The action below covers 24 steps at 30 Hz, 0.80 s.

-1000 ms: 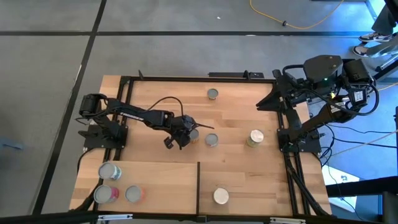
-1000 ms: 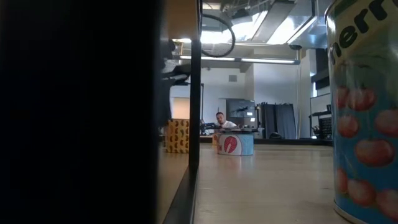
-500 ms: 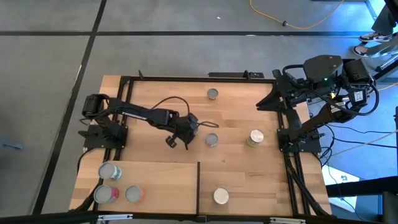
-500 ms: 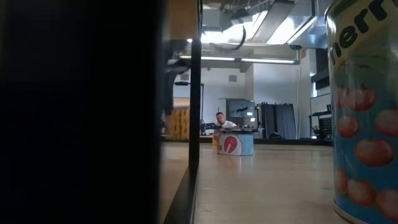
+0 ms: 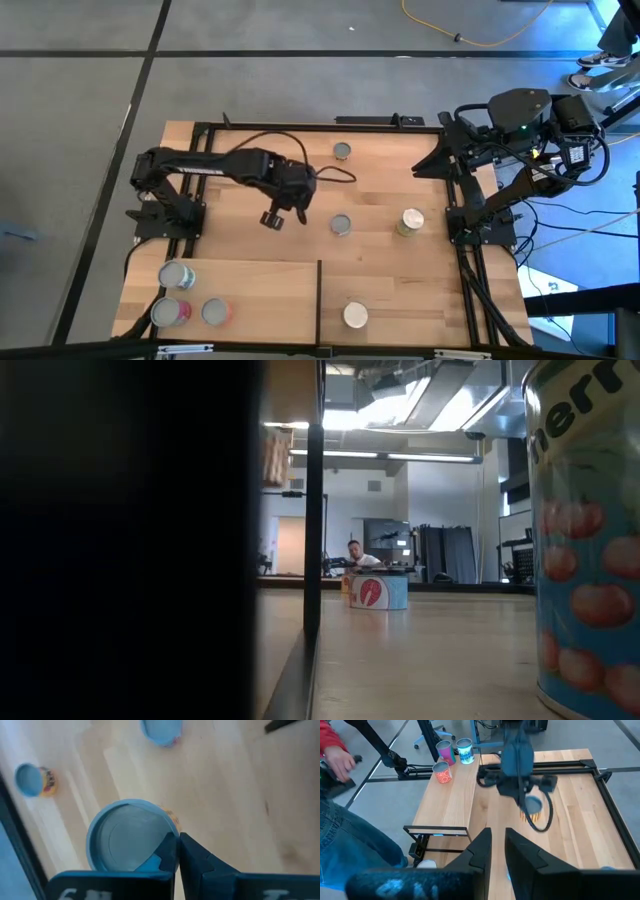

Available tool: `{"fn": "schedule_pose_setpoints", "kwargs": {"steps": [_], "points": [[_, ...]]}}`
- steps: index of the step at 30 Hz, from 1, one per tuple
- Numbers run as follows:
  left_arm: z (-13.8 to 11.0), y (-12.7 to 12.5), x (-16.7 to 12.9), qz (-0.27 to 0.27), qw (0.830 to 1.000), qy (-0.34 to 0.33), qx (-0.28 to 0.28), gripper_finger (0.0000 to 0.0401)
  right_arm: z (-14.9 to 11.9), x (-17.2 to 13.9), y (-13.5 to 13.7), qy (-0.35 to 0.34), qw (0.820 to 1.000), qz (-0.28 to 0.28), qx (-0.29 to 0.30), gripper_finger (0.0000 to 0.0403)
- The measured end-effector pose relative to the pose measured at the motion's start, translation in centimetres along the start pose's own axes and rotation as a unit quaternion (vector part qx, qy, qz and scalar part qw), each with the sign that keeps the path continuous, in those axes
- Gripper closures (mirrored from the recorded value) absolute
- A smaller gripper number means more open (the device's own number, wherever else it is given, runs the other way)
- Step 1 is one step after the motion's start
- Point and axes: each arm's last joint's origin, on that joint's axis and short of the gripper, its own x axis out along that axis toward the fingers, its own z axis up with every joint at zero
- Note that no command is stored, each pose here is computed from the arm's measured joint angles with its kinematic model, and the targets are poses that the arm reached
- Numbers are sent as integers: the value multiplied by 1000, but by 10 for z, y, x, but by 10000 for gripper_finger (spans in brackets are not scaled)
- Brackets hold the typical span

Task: Pick and place cans onto a shelf
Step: Put the canned spicy black beans on the shelf

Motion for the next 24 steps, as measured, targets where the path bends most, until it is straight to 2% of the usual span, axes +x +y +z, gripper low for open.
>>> {"fn": "schedule_pose_setpoints", "kwargs": {"steps": [8,15,19,24], "points": [[-5,-28,-70,-18,999,-28,-15,401,0,0,0,0,1000,1,1,347],[-29,-72,-126,-81,991,-80,-66,401,0,0,0,0,1000,1,0,347],[-43,-103,-146,-104,986,-85,-98,401,0,0,0,0,1000,1,-1,347],[-55,-142,-156,-97,982,-70,-148,401,0,0,0,0,1000,0,-1,347]]}}
